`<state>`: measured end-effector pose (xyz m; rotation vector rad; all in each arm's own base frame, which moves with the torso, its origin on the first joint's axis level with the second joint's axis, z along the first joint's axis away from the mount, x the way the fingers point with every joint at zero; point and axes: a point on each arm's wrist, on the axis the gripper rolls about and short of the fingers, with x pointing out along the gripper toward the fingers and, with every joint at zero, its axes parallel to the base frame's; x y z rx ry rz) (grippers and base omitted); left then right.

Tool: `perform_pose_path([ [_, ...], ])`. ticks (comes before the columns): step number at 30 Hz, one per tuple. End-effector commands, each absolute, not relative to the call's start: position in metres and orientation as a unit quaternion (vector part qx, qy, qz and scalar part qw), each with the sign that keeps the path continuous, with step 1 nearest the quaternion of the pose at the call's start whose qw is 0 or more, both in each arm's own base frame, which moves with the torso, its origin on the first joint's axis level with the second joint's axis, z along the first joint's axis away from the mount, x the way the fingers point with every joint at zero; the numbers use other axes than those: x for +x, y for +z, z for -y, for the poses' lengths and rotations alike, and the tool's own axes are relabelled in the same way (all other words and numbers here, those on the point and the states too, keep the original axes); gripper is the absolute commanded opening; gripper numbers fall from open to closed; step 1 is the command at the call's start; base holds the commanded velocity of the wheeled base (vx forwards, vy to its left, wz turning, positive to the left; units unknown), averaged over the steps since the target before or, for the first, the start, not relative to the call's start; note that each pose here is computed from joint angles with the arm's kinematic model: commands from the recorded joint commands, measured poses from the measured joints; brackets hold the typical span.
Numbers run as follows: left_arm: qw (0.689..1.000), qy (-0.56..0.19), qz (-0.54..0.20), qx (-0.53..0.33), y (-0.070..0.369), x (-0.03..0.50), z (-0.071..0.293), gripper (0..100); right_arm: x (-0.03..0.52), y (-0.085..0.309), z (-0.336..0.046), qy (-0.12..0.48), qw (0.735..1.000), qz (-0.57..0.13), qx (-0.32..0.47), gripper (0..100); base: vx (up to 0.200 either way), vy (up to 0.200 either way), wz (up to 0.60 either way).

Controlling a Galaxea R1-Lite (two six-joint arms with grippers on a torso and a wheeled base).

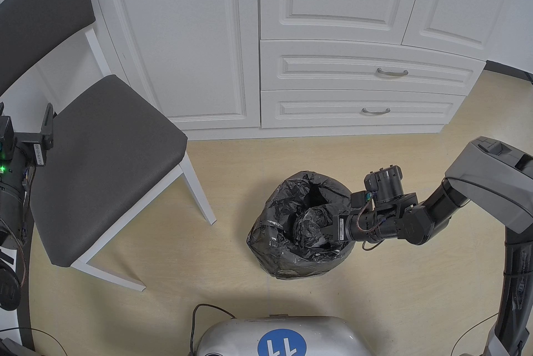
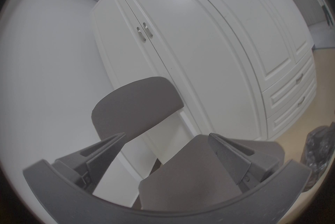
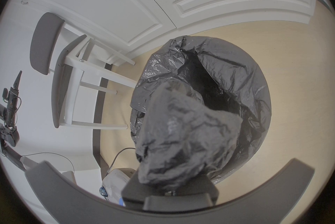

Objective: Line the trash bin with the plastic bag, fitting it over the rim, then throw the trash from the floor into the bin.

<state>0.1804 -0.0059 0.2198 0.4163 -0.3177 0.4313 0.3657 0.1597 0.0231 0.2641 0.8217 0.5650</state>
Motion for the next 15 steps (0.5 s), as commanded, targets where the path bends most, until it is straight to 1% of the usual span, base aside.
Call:
perform_pose_path([
  [1,0.94,0.228,0.135,0.216,0.213,0.185,-0.001,100,0.367,0.012,-0.161,0.266,0.867,-0.403,0.124,0,0.0,0.0,0.0],
  [10,0.941,0.226,0.129,0.218,0.21,0.186,-0.001,100,0.372,0.009,-0.162,0.262,0.867,-0.403,0.128,0,0.0,0.0,0.0],
  [12,0.941,0.226,0.129,0.218,0.21,0.186,-0.001,100,0.373,0.011,-0.162,0.26,0.87,-0.4,0.128,0,0.0,0.0,0.0],
  [15,0.941,0.225,0.127,0.22,0.209,0.186,-0.001,100,0.373,0.03,-0.161,0.245,0.883,-0.38,0.125,0,0.0,0.0,0.0],
])
